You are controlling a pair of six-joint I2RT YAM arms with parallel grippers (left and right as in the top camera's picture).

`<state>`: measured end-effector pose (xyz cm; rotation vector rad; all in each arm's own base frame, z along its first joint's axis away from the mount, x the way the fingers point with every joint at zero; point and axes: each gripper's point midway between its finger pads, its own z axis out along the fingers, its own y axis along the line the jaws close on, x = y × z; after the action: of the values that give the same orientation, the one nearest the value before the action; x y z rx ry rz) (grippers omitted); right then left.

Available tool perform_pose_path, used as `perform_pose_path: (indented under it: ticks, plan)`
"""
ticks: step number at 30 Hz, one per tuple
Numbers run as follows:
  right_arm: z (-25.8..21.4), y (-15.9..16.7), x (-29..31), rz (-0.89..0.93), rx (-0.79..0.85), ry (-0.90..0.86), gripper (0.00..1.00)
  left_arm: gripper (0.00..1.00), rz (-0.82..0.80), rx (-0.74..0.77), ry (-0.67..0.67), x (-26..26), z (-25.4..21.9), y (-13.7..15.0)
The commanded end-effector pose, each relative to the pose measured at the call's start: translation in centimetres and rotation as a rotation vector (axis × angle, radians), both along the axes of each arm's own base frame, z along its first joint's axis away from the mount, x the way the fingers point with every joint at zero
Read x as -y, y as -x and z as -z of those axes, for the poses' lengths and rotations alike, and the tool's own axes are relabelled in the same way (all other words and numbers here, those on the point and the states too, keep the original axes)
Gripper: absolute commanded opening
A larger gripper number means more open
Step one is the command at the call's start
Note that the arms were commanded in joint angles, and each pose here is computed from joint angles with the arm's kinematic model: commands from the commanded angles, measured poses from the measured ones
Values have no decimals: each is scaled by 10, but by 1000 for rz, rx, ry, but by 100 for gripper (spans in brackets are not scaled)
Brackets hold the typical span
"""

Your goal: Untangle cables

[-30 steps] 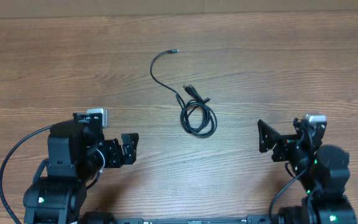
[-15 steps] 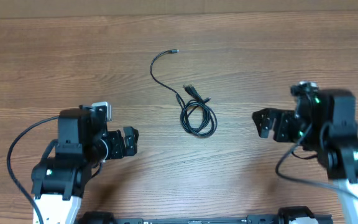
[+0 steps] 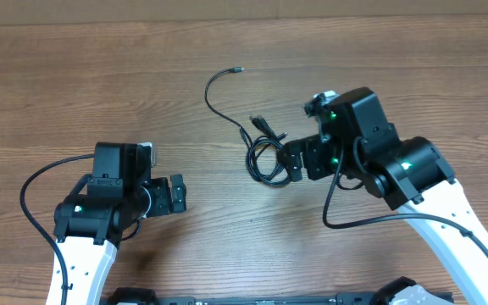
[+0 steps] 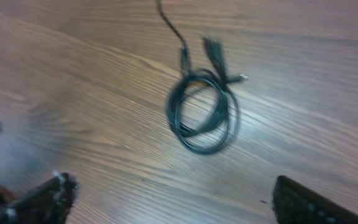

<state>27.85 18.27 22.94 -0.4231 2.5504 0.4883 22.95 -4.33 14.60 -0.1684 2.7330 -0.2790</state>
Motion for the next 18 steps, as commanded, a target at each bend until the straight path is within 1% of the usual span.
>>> perform_pose_path:
  ticks: [1, 5, 9, 12, 15, 18]
  plan:
    - [-6, -6, -21, -40, 7, -53, 93, 100, -11, 19, -5, 0, -7, -4]
    - [19, -9, -30, -56, -63, -14, 89, 100, -11, 19, -5, 0, -7, -4]
    - [62, -12, -38, -76, -165, 64, 88, 100, -11, 27, -4, 0, -8, -6]
    - [87, -12, -42, -85, -231, 106, 82, 100, -11, 30, -4, 0, -8, -7]
    - [112, -13, -45, -89, -281, 141, 80, 100, -11, 32, -4, 0, -8, -7]
    - [137, -18, -44, -81, -316, 195, 77, 100, -11, 35, -3, 0, -8, -8]
